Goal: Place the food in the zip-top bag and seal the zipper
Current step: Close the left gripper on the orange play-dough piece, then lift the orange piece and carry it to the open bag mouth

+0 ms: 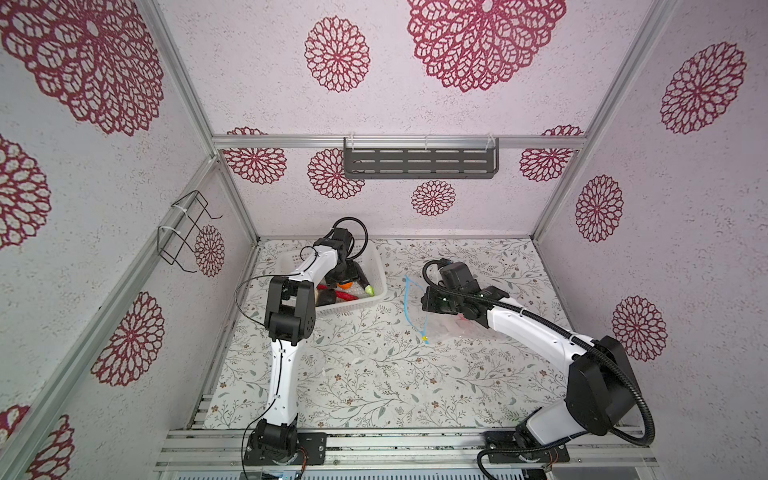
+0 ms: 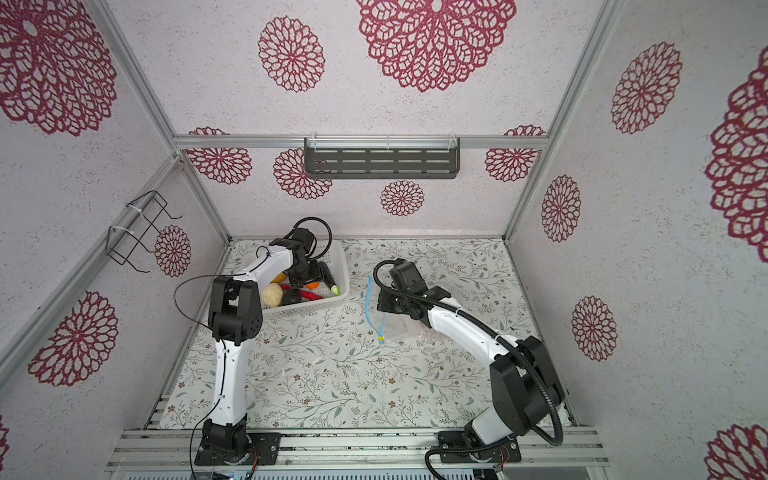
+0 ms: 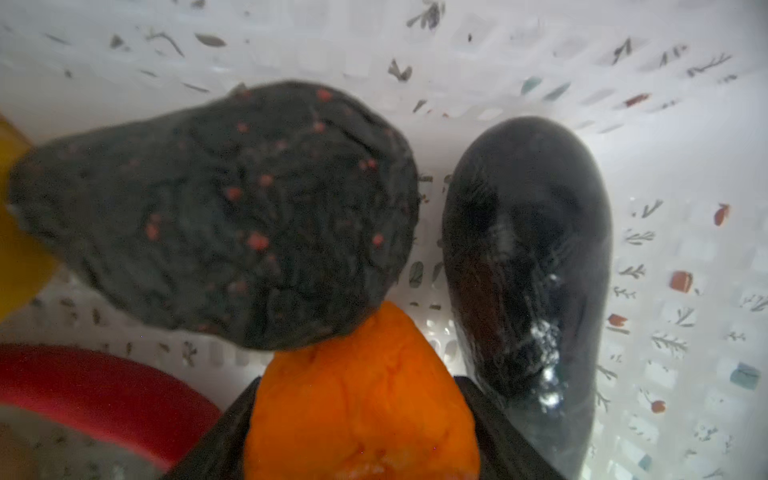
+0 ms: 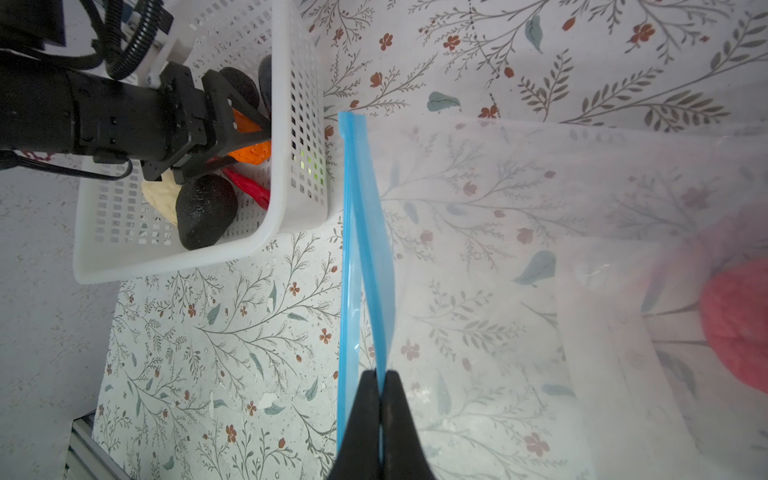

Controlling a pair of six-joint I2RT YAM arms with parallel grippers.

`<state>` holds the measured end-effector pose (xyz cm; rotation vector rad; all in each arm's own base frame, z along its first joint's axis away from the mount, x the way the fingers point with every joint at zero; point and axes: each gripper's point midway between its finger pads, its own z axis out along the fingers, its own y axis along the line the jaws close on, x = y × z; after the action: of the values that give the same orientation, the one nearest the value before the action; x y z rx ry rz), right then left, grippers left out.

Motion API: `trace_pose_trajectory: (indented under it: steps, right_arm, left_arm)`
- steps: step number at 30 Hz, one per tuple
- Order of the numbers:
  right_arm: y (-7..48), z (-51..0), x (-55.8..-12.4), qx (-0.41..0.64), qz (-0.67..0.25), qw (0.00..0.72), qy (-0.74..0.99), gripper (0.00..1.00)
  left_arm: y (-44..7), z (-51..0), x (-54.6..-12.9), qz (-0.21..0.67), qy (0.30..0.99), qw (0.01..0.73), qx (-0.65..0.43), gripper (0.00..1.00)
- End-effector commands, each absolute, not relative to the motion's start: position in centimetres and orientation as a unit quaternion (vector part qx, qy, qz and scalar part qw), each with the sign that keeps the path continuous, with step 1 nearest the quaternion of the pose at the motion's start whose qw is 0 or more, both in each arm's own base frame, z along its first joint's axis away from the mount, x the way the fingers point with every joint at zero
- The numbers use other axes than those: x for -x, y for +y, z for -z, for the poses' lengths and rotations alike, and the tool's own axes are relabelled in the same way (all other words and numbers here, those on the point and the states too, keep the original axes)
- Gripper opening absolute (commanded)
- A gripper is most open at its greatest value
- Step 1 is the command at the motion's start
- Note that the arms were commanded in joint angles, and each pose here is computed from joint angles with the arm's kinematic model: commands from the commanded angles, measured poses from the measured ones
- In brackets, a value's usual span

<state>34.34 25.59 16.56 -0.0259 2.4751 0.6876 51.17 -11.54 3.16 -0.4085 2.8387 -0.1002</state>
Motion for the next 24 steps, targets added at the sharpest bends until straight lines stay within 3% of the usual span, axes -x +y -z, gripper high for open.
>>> trace_pose_trajectory:
  steps: [1,24]
  right_arm:
    - [25.8,-17.3,-34.9,0.014,-0.265,0.293,0.919,0.0]
    - [25.7,-17.9,-34.8,0.011,-0.269,0.299,0.915,0.0]
  left_arm:
    - [-11.7,-3.9,-50.6,0.035,0.981,0.136,0.132,0.66]
    - [-12.9,-10.7,-49.3,0.068,0.971,0.192,0.125,0.57]
